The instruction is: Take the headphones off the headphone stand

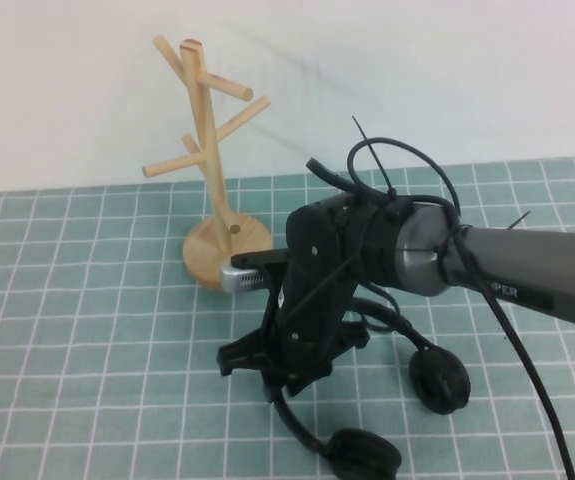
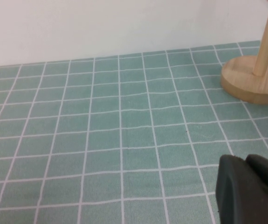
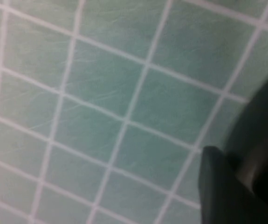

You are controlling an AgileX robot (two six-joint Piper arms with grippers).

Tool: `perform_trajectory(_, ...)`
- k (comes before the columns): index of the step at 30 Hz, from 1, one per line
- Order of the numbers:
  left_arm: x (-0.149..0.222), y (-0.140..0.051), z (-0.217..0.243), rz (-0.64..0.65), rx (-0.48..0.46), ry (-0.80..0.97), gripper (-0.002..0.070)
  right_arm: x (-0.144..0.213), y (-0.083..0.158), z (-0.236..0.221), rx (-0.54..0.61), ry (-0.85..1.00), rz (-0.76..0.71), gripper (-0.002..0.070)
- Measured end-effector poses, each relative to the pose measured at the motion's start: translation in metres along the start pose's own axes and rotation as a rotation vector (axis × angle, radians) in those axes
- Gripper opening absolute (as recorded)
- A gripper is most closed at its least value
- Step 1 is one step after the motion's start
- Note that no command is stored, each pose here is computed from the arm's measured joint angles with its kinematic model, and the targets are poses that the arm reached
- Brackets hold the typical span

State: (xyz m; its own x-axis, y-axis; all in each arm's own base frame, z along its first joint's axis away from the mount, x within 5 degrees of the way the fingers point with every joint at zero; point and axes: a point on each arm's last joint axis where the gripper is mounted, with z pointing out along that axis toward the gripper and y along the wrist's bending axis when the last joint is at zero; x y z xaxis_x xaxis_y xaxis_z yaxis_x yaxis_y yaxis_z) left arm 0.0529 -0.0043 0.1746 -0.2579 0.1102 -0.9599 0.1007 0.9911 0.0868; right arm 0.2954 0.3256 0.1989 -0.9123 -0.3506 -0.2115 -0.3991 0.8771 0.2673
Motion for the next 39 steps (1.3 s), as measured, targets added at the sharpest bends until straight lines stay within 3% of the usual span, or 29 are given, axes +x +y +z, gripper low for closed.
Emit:
perform_trajectory(3, 0.0, 0.0, 0.0, 0.0, 0.0, 0.0, 0.0, -0.002, -0.002, -0.009, 0.035, -0.033, -0.014, 0.0398)
perform_trajectory(5, 0.0, 0.0, 0.0, 0.0, 0.0, 0.0, 0.0, -0.002, -0.001, -0.018, 0.046, -0.055, -0.02, 0.0396)
perform_trajectory(9, 0.0, 0.0, 0.0, 0.0, 0.0, 0.0, 0.0, 0.009, 0.003, -0.05, 0.073, -0.11, -0.056, 0.0342)
perform_trajectory(16, 0.0, 0.0, 0.0, 0.0, 0.0, 0.0, 0.0, 0.061, -0.015, -0.13, 0.139, -0.204, -0.131, 0.0011)
perform_trajectory(17, 0.0, 0.0, 0.0, 0.0, 0.0, 0.0, 0.0, 0.07, -0.019, -0.138, 0.148, -0.206, -0.135, -0.0007)
perform_trajectory(26, 0.0, 0.0, 0.0, 0.0, 0.0, 0.0, 0.0, 0.126, -0.045, -0.186, 0.271, -0.09, -0.134, -0.0008)
perform_trajectory(39, 0.0, 0.0, 0.0, 0.0, 0.0, 0.0, 0.0, 0.13, -0.069, -0.215, 0.444, -0.174, -0.217, -0.0007)
